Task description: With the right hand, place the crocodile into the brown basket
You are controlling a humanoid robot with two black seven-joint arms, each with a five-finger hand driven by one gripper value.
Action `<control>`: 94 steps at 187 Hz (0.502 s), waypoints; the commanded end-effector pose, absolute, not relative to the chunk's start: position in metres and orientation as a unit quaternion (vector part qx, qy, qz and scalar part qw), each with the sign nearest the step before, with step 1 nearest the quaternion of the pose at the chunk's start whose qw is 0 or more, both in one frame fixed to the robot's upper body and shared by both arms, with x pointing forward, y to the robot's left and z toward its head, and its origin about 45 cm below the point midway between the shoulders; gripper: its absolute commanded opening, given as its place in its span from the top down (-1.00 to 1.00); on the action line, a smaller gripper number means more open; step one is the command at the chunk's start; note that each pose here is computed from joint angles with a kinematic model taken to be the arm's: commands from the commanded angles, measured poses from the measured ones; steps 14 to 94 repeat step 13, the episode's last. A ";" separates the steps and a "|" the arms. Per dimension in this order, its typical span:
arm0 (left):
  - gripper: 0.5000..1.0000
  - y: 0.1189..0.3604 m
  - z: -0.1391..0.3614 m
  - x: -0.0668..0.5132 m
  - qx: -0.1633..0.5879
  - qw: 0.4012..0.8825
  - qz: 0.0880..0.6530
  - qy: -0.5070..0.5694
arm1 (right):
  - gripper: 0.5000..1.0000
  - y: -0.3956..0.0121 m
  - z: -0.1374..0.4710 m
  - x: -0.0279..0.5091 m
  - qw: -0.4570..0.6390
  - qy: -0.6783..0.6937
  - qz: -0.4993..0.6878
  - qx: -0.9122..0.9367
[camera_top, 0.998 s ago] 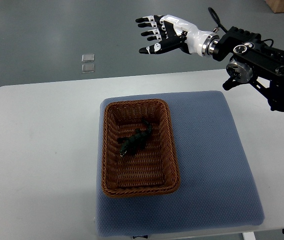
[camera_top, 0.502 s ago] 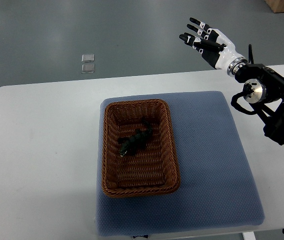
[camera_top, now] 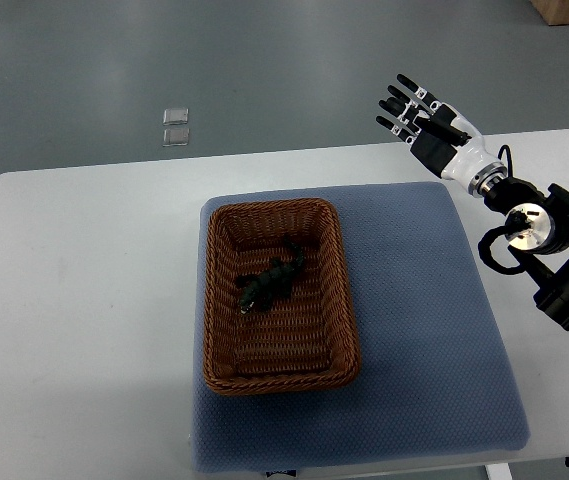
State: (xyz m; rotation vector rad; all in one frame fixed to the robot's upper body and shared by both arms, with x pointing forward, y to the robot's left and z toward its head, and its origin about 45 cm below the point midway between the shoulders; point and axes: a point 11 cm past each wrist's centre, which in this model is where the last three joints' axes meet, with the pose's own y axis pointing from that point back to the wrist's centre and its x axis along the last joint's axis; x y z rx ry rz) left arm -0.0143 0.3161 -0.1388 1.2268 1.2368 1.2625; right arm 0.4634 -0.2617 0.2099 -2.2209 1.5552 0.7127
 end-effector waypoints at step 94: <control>-1.00 0.316 -0.139 -0.014 0.502 0.475 0.516 0.506 | -0.70 -0.264 0.212 0.464 0.181 0.549 0.250 -0.777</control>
